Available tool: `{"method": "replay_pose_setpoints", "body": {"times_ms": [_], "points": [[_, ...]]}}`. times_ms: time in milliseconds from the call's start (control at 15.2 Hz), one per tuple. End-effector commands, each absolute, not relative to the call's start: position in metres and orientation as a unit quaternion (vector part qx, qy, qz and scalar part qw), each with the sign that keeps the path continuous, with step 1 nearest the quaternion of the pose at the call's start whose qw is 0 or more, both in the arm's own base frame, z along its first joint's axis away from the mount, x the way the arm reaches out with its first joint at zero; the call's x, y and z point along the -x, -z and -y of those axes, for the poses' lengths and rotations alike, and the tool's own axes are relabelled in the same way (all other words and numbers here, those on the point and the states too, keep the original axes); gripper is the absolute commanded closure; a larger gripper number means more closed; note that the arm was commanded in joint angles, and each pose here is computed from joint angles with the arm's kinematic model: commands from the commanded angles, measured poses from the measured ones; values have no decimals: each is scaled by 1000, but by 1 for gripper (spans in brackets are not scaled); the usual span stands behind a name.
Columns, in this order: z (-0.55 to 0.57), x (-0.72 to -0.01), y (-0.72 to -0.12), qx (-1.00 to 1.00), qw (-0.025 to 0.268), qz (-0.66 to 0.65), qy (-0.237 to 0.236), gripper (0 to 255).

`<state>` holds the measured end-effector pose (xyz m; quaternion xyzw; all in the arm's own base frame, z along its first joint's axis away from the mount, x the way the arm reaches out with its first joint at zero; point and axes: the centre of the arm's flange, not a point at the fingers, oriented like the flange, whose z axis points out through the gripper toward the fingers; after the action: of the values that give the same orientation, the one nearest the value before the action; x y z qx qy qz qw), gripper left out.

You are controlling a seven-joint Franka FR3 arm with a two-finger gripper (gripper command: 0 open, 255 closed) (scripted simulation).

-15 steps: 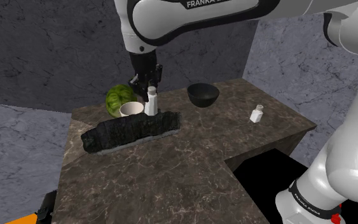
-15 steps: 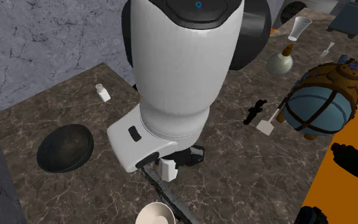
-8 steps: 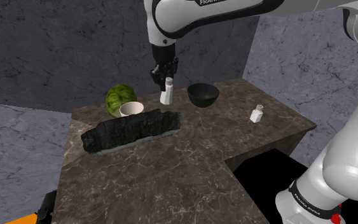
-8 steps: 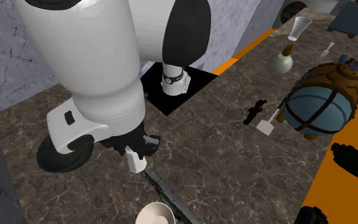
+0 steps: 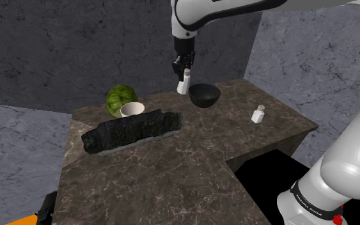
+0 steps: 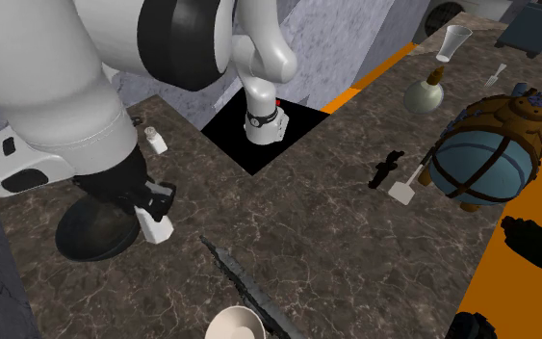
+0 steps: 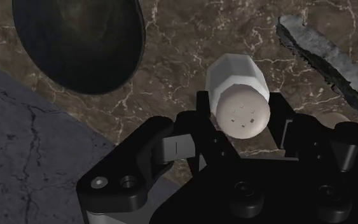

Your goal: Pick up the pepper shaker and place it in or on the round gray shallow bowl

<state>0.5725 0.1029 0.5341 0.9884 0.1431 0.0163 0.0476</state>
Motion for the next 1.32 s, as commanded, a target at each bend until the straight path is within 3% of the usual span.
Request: {"method": "replay_pose_setpoints", "body": {"times_ms": [0,858,1254], "points": [[-75,-581,-537,-988,48,-144,-17,255],[96,-614,-546,-988,48,-144,-17,255],[96,-614,-514,-988,48,-144,-17,255]]}}
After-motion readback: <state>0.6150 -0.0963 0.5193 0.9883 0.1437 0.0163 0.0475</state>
